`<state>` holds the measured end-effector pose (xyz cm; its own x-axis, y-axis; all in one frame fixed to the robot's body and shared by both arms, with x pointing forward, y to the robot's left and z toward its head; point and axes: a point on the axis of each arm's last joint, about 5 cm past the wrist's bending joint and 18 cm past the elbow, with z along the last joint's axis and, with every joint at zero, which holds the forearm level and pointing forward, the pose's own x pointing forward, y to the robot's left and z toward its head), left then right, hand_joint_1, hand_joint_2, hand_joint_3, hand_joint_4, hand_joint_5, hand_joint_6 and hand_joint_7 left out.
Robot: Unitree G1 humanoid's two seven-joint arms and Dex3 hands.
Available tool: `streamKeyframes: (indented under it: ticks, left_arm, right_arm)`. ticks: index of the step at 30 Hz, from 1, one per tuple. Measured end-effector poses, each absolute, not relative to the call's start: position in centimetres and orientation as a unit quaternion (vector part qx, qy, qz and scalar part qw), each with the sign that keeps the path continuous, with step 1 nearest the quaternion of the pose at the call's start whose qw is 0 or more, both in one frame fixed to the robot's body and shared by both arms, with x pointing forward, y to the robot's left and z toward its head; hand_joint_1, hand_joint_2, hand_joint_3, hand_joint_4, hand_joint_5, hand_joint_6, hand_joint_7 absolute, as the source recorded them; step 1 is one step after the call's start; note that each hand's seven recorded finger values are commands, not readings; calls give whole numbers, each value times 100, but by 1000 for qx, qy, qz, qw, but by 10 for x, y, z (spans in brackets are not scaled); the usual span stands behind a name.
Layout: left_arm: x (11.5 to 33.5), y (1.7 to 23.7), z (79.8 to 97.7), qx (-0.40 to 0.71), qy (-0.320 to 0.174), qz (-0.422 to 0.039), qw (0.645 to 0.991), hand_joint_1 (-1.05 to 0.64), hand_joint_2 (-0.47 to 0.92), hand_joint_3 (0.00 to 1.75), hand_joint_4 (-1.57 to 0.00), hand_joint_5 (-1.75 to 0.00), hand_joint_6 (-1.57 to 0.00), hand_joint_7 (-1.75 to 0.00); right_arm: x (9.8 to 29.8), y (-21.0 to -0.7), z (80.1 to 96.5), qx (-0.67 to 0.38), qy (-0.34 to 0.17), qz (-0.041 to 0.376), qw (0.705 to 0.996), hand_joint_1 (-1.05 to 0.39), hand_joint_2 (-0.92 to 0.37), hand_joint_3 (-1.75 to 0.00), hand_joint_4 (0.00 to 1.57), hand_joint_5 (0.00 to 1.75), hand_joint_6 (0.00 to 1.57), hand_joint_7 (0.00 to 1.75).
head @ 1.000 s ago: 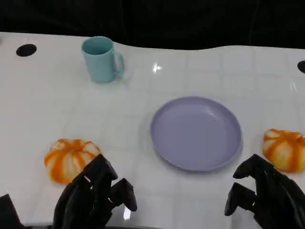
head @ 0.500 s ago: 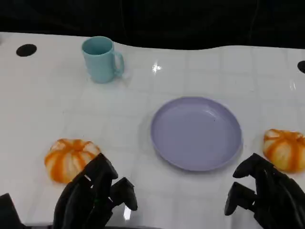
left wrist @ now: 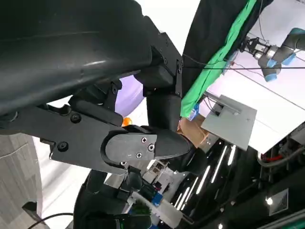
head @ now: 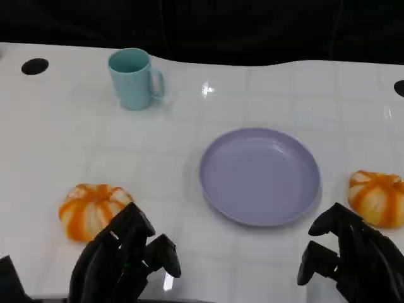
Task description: Grasp the bread from the table and place it into the plate.
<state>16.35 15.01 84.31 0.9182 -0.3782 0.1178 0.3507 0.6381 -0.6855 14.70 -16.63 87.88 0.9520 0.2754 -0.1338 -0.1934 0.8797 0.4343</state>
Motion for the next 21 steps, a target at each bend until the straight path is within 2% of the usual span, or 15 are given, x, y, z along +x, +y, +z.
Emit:
streamKeyframes:
  ticks: [2, 6, 7, 9, 11, 14, 17, 21]
  left_arm:
    - [164, 151, 843, -369, 17, -202, 907, -53, 92, 39, -62, -174, -58, -128]
    - [165, 155, 848, -330, -2, -202, 922, -51, 92, 28, -54, -156, -64, -78]
    - [165, 157, 849, -316, -11, -201, 927, -51, 92, 27, -53, -153, -65, -72]
    - [166, 159, 852, -295, -26, -201, 934, -54, 92, 16, -51, -137, -70, -44]
    - [167, 161, 855, -275, -32, -202, 939, -57, 92, 10, -51, -118, -76, -24]
    - [168, 164, 862, -242, -40, -204, 948, -57, 92, 8, -52, -113, -77, -18]
    - [169, 166, 865, -219, -46, -204, 953, -53, 92, 11, -42, -99, -68, -7]
    - [169, 175, 873, -157, -60, -215, 962, -52, 92, 12, -40, -96, -65, -5]
  right_arm:
    - [147, -166, 879, 212, 94, 121, 965, -53, -92, -50, 69, 175, 40, 173]
    - [147, -166, 879, 212, 94, 122, 965, -54, -92, -48, 70, 175, 41, 172]
    - [147, -166, 879, 212, 94, 121, 965, -54, -92, -48, 70, 175, 42, 172]
    - [147, -166, 879, 212, 93, 121, 965, -55, -92, -47, 70, 175, 42, 172]
    - [147, -166, 880, 212, 93, 121, 965, -55, -92, -46, 70, 175, 44, 171]
    - [147, -166, 880, 212, 94, 121, 965, -55, -92, -45, 70, 175, 44, 171]
    - [147, -166, 880, 212, 94, 121, 965, -54, -92, -46, 70, 175, 44, 171]
    - [147, -165, 879, 213, 95, 120, 965, -54, -92, -46, 70, 175, 44, 171]
